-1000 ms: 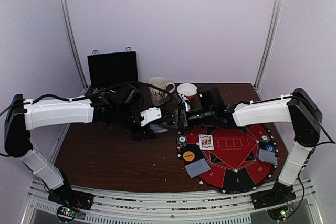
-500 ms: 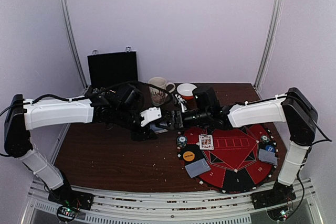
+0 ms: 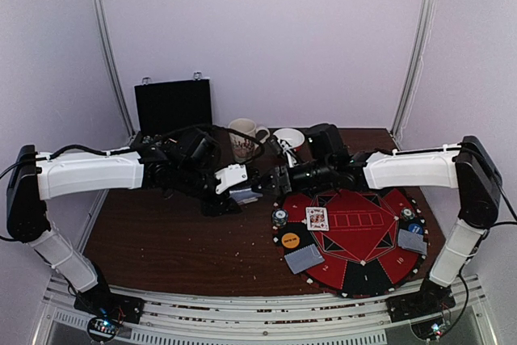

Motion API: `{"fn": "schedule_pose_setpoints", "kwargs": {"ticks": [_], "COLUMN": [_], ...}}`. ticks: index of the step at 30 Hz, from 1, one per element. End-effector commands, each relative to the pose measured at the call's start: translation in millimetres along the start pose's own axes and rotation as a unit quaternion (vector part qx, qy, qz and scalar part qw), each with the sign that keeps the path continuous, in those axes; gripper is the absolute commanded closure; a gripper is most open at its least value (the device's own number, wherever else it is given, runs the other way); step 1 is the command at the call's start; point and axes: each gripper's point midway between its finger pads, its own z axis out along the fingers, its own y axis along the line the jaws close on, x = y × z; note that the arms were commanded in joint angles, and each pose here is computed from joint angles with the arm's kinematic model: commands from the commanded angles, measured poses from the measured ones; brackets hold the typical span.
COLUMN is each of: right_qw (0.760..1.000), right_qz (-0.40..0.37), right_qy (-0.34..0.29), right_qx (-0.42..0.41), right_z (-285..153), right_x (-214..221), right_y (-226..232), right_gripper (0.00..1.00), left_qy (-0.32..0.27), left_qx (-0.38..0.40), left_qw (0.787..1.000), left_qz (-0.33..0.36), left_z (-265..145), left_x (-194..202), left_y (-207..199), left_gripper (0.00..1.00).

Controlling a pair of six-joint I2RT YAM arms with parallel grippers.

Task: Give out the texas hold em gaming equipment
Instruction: Pick up the poker card from the face-down deck piles, then flop the poker card in the community card area.

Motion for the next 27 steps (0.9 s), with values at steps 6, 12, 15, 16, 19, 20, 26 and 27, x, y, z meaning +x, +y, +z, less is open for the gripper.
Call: {"fn": "schedule_pose_setpoints", "kwargs": {"ticks": [6,12,15,16,19,20,26,27], "right_qw": [0.999,1.000,0.999,0.999,0.999,0.998,0.971,0.954], "right_qz": [-0.021,-0.019,-0.022,-0.022,-0.026,-0.027,-0.062,-0.074], "right_qy": [-0.016,-0.016,-0.027,-0.030,-0.043,-0.047,-0.030,-0.017], "right_qx": [-0.032,-0.018,-0.006,-0.003,0.020,0.036,0.230,0.290], "right_z": [-20,-31,-45,-51,-69,-77,-138,-154], "right_x": [-15,-16,-21,-23,-30,-32,-38,-36], "right_y": [28,27,25,25,19,13,-34,-47], "right_gripper": [0.76,1.00,1.00,1.00,1.00,1.00,1.00,1.00], "left_qy": [-0.037,-0.035,-0.035,-0.035,-0.034,-0.034,-0.032,-0.032], "left_qx": [-0.013,-0.015,-0.015,-0.016,-0.018,-0.018,-0.023,-0.023], "left_qw": [0.999,0.999,0.999,0.999,0.999,0.999,0.999,0.999], "left_qz": [0.005,0.006,0.006,0.006,0.005,0.005,0.005,0.005], "left_z": [-11,-10,-11,-11,-11,-11,-11,-11], "left_x": [-22,-21,-21,-21,-21,-21,-20,-20], "left_y": [9,9,9,9,10,10,11,12], "left_gripper": [0.54,0.54,0.54,0.54,0.54,0.54,0.54,0.54]}}
